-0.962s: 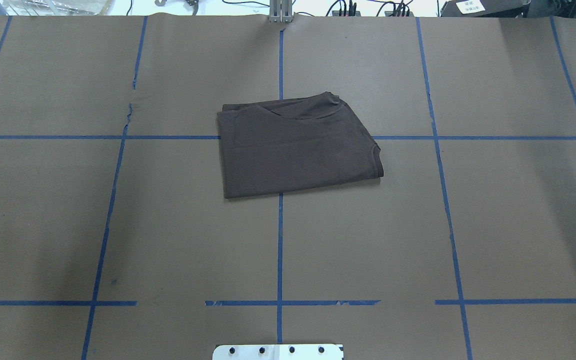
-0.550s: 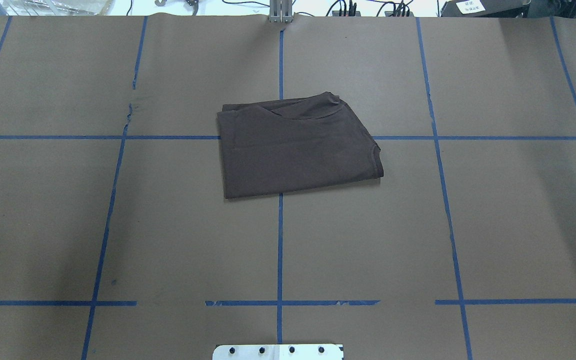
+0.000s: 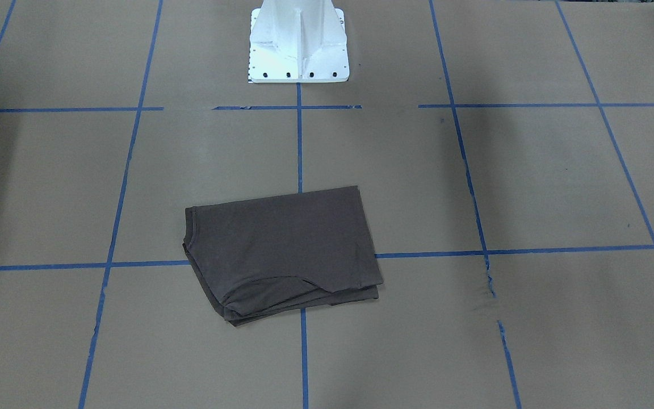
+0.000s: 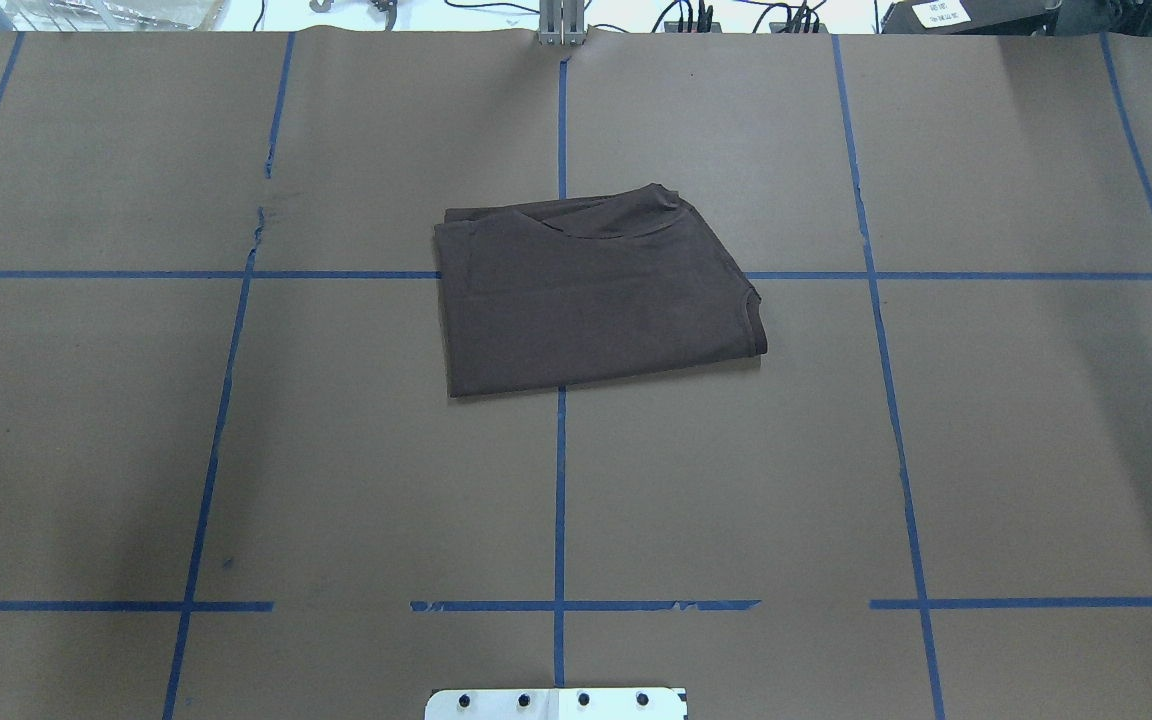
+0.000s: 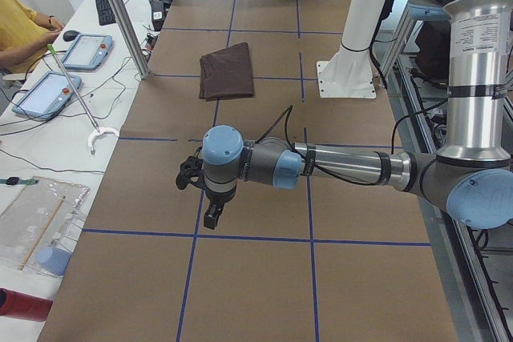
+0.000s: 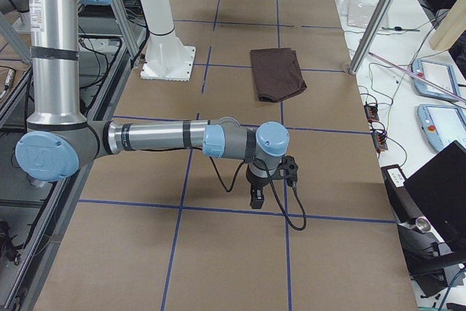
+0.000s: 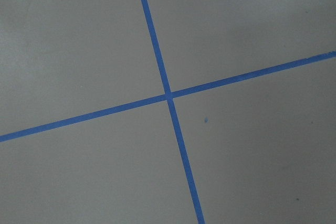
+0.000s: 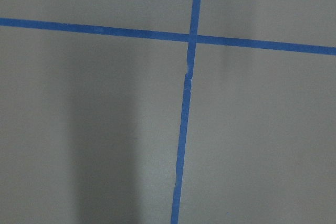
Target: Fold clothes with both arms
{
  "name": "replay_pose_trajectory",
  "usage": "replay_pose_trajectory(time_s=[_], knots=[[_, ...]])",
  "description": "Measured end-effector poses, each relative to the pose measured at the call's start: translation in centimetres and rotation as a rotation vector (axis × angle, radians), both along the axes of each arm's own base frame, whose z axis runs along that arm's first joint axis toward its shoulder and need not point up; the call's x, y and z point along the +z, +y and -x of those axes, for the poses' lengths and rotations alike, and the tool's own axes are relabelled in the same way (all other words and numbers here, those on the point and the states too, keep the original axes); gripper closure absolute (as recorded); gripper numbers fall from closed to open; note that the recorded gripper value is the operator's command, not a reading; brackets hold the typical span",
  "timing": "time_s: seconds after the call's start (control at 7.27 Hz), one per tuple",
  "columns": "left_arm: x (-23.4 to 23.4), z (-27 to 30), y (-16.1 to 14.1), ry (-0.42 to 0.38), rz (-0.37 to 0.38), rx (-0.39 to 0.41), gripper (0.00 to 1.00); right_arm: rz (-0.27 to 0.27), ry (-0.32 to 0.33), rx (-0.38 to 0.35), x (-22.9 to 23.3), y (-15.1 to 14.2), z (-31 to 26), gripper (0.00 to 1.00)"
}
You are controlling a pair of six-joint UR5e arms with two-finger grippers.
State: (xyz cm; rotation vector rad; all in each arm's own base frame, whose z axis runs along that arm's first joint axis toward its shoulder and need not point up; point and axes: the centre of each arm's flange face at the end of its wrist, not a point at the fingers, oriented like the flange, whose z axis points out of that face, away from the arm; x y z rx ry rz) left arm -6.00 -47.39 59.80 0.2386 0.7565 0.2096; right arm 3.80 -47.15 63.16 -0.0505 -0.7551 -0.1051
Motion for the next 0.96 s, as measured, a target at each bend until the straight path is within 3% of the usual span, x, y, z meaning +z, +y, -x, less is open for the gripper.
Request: replay_pose_trajectory(time_s=[0.41, 0.69, 0.96], knots=[[1.8, -0.2, 1.0, -0.093, 0.062, 0.003, 0.00, -0.001, 0.000, 0.000, -0.1, -0.1, 0.0, 0.00], [2.9, -0.1, 2.4, -0.107, 0.139, 0.003, 0.00, -0.003, 0.000, 0.001, -0.2, -0.1, 0.1, 0.00], [3.0, -0.2, 2.7, -0.104, 0.154, 0.005, 0.00, -0.003, -0.003, 0.001, -0.3, 0.0, 0.1, 0.00]])
